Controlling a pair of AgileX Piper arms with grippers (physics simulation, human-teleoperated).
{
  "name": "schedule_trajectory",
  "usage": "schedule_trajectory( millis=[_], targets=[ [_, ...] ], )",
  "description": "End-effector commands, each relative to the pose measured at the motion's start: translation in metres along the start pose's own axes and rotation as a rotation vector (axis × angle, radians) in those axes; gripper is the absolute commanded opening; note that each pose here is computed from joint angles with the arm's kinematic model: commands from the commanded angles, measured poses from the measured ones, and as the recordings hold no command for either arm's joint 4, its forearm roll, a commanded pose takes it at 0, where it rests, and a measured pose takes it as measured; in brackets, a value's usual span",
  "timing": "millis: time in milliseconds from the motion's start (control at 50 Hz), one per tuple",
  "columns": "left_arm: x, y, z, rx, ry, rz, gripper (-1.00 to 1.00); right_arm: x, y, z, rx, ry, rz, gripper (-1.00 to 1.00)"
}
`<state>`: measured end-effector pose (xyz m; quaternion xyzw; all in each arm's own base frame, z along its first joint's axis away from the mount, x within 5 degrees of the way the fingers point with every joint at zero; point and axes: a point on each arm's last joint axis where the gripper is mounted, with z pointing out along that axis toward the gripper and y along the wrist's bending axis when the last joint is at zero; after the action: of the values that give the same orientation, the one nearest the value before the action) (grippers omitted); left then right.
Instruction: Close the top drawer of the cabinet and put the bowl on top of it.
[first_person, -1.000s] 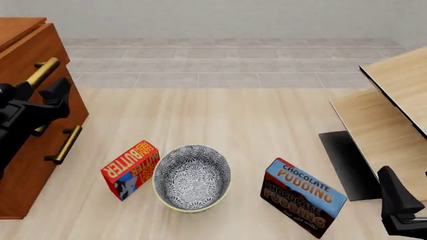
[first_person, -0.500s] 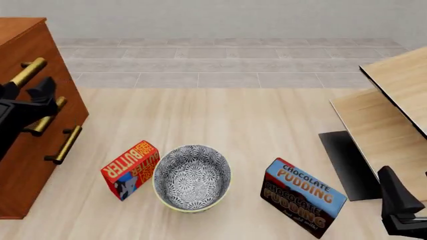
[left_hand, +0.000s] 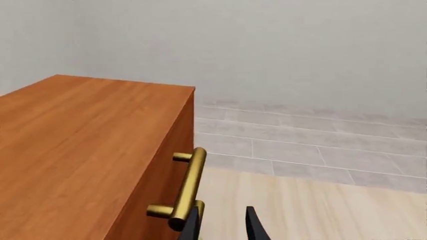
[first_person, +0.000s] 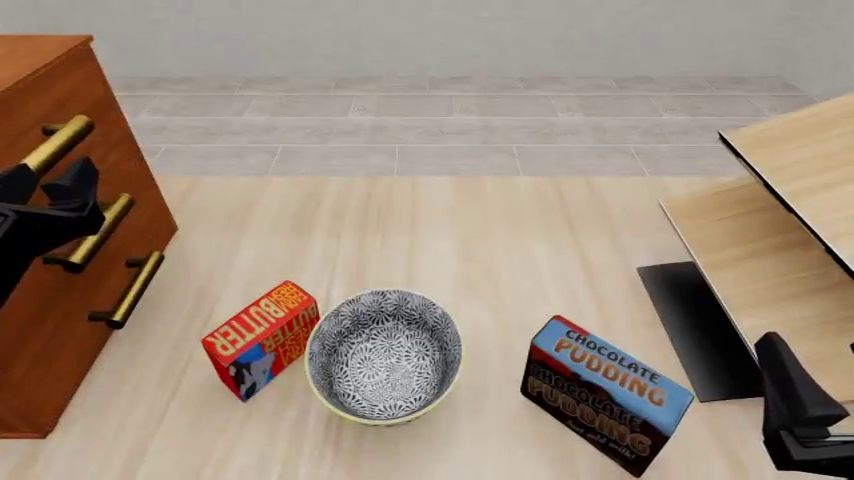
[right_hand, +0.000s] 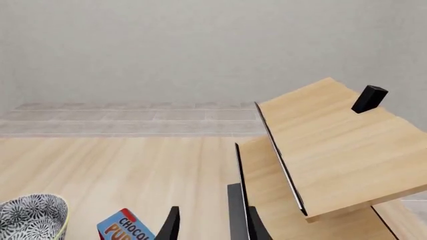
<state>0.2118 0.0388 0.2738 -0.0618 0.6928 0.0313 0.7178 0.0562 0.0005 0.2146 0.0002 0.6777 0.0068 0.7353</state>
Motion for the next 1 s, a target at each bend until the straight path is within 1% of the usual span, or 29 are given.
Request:
schedule_trajectory(
  millis=[20,120,220,320,380,420,520,560,580,600,620,640,700,800,880,920,960,1000],
  targets=[
    [0.007,0.031,-0.005,-0.196,0.032,-0.035,1.0,0.001,0.0,0.0,-0.001,0.002,-0.006,1.0],
    [0.003,0.027,-0.013,-0.184,0.023,-0.028,1.0,0.0,0.0,0.0,0.0,0.0,-0.007,1.0],
    [-0.007,0.01,-0.039,-0.12,-0.001,-0.023,1.0,0.0,0.0,0.0,-0.001,-0.001,-0.006,1.0],
    [-0.025,-0.003,-0.069,-0.055,-0.043,-0.028,1.0,0.0,0.0,0.0,-0.003,-0.001,-0.006,1.0],
    [-0.031,-0.007,-0.083,-0.03,-0.058,-0.029,1.0,0.001,0.0,0.0,-0.003,-0.001,-0.005,1.0],
    [-0.034,-0.011,-0.091,-0.006,-0.061,-0.042,1.0,0.0,0.0,0.0,-0.003,-0.001,-0.005,1.0],
    [-0.04,-0.015,-0.113,0.028,-0.09,-0.008,1.0,0.0,0.0,0.0,-0.004,0.0,-0.006,1.0],
    [-0.04,-0.015,-0.119,0.038,-0.091,-0.011,1.0,0.001,0.0,0.0,-0.004,-0.001,-0.006,1.0],
    [-0.04,-0.016,-0.122,0.044,-0.095,-0.005,1.0,0.001,0.0,0.0,-0.004,-0.001,-0.006,1.0],
    [-0.04,-0.016,-0.127,0.044,-0.106,0.018,1.0,0.001,0.0,0.0,-0.004,-0.001,-0.007,1.0],
    [-0.04,-0.016,-0.127,0.044,-0.106,0.018,1.0,0.001,0.0,0.0,-0.004,-0.001,-0.007,1.0],
    [-0.037,-0.016,-0.133,0.055,-0.108,0.021,1.0,0.001,0.0,0.0,-0.004,-0.003,-0.007,1.0],
    [-0.035,-0.017,-0.139,0.065,-0.11,0.02,1.0,0.001,0.0,0.0,-0.003,-0.003,-0.007,1.0],
    [-0.03,-0.017,-0.158,0.096,-0.13,0.045,1.0,0.0,0.0,0.0,-0.003,-0.004,-0.007,1.0],
    [-0.026,-0.017,-0.163,0.102,-0.14,0.058,1.0,0.0,0.0,0.0,-0.002,-0.005,-0.006,1.0],
    [-0.022,-0.017,-0.163,0.109,-0.129,0.049,1.0,0.0,0.0,0.0,-0.002,-0.005,-0.005,1.0],
    [-0.018,-0.016,-0.167,0.105,-0.14,0.079,1.0,0.0,0.0,0.0,0.0,-0.006,-0.004,1.0],
    [-0.016,-0.016,-0.168,0.107,-0.14,0.076,1.0,0.0,0.0,0.0,0.001,-0.006,-0.003,1.0]
  ],
)
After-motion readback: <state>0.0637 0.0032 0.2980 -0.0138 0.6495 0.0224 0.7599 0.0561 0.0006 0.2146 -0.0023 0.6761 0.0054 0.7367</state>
